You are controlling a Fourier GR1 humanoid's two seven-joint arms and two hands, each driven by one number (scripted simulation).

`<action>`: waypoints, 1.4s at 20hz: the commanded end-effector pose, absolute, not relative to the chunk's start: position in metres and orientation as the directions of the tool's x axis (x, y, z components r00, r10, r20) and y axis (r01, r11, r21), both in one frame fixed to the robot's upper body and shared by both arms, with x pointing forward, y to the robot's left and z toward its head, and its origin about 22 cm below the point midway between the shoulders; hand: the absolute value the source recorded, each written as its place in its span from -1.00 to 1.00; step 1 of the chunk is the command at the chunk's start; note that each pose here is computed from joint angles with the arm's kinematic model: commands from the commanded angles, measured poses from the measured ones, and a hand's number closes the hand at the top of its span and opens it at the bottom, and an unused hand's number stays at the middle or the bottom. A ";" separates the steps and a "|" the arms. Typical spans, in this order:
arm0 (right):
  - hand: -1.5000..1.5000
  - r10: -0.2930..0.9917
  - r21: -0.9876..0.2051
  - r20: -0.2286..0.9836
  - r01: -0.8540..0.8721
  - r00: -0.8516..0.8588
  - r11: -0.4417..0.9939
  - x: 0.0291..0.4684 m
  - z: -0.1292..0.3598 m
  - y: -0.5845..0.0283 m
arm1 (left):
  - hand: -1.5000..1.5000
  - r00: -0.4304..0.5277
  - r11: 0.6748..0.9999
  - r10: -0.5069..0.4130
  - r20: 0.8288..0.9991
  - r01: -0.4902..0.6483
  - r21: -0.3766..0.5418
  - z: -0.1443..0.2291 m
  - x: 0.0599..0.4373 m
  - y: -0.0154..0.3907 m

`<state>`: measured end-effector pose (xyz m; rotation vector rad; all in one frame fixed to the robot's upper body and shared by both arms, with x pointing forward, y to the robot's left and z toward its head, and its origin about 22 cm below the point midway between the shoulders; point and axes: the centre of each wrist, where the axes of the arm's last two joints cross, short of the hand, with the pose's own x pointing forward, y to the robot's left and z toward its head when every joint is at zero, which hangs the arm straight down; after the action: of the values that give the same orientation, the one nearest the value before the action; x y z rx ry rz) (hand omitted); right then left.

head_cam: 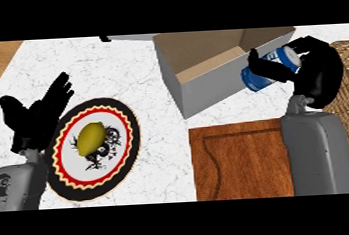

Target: Pick the can from the cutting board and place it in the basket

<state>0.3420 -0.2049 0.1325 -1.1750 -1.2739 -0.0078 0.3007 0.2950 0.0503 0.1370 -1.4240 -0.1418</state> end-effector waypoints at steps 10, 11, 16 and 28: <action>1.00 0.425 -0.621 0.729 0.779 0.537 0.081 0.421 0.255 -0.140 | 0.00 0.146 0.981 -0.192 0.970 0.036 0.189 0.051 0.309 0.280; 1.00 0.415 -0.615 0.735 0.785 0.536 0.075 0.425 0.255 -0.133 | 0.00 0.146 0.983 -0.184 0.972 0.003 0.185 0.055 0.315 0.289; 1.00 0.390 -0.591 0.735 0.806 0.554 -0.030 0.442 0.284 -0.147 | 0.00 0.163 0.985 -0.169 0.972 0.006 0.171 0.048 0.312 0.295; 1.00 0.255 -0.663 0.645 0.693 0.720 -0.283 0.460 0.308 -0.222 | 0.00 0.181 0.984 -0.171 0.969 -0.026 0.178 0.040 0.301 0.304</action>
<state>0.4593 -0.2112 0.2929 -1.8525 -0.9122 -0.3315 0.3061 0.2976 0.0449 0.1564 -1.4052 -0.1158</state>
